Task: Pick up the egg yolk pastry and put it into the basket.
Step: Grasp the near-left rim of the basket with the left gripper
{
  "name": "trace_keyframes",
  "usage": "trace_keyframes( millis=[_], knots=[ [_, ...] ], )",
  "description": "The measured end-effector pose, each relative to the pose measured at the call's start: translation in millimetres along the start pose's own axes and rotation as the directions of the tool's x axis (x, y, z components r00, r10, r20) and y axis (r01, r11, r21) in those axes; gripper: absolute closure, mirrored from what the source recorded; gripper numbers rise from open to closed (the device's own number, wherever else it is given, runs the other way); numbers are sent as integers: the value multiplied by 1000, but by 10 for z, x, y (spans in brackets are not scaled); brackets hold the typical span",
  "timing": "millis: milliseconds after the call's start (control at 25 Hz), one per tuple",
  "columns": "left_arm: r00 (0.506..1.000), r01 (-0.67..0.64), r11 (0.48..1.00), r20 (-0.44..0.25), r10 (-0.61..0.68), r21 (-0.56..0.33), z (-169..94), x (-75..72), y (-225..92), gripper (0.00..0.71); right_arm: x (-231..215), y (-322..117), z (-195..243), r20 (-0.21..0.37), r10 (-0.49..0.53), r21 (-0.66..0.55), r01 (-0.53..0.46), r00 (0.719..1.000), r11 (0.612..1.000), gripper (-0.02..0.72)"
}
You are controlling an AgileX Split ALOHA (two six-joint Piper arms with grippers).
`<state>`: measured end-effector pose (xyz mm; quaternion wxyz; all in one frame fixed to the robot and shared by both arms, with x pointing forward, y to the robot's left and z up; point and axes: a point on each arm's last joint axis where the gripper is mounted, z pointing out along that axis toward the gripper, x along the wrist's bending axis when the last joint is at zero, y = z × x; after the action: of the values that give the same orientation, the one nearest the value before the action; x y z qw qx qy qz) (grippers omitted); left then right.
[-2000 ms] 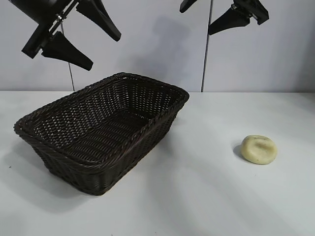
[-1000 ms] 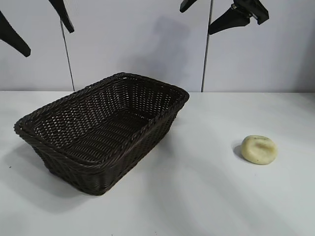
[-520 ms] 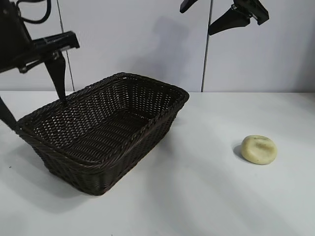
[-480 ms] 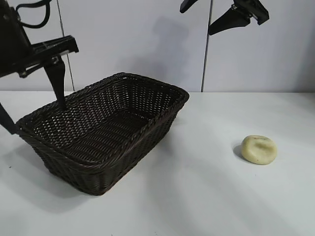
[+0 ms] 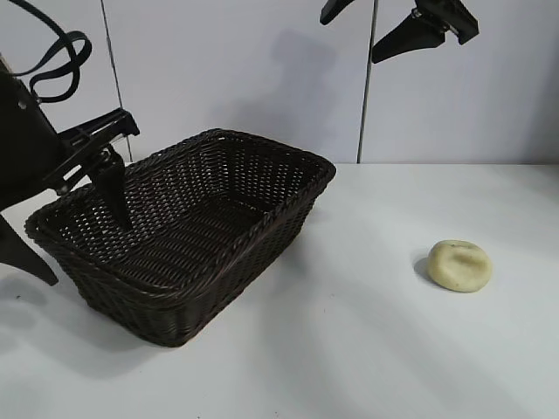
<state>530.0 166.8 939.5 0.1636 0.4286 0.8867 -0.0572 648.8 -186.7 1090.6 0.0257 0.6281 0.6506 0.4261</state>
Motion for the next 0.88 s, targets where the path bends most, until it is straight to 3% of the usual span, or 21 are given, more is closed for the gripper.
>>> trace_keyframes(
  millis=[280, 520, 600, 680, 880],
  knots=[
    [999, 11, 1000, -37, -10, 17, 175, 35, 10, 221, -1, 0, 0, 1, -1, 0, 1, 1000, 1000, 176],
    [999, 19, 1000, -37, -18, 17, 176, 35, 9, 513, -1, 0, 0, 1, -1, 0, 1, 1000, 1000, 176],
    [999, 46, 999, -30, -45, 15, 176, 28, 10, 571, -1, 0, 0, 1, -1, 0, 1, 1000, 1000, 176],
    [998, 52, 999, -22, -52, 10, 175, 19, 16, 610, -1, 0, 0, 1, -1, 0, 1, 1000, 1000, 176],
    [997, 74, 997, -30, -73, 25, 172, 29, 12, 610, -1, 0, 0, 1, -1, 0, 1, 1000, 1000, 176]
  ],
)
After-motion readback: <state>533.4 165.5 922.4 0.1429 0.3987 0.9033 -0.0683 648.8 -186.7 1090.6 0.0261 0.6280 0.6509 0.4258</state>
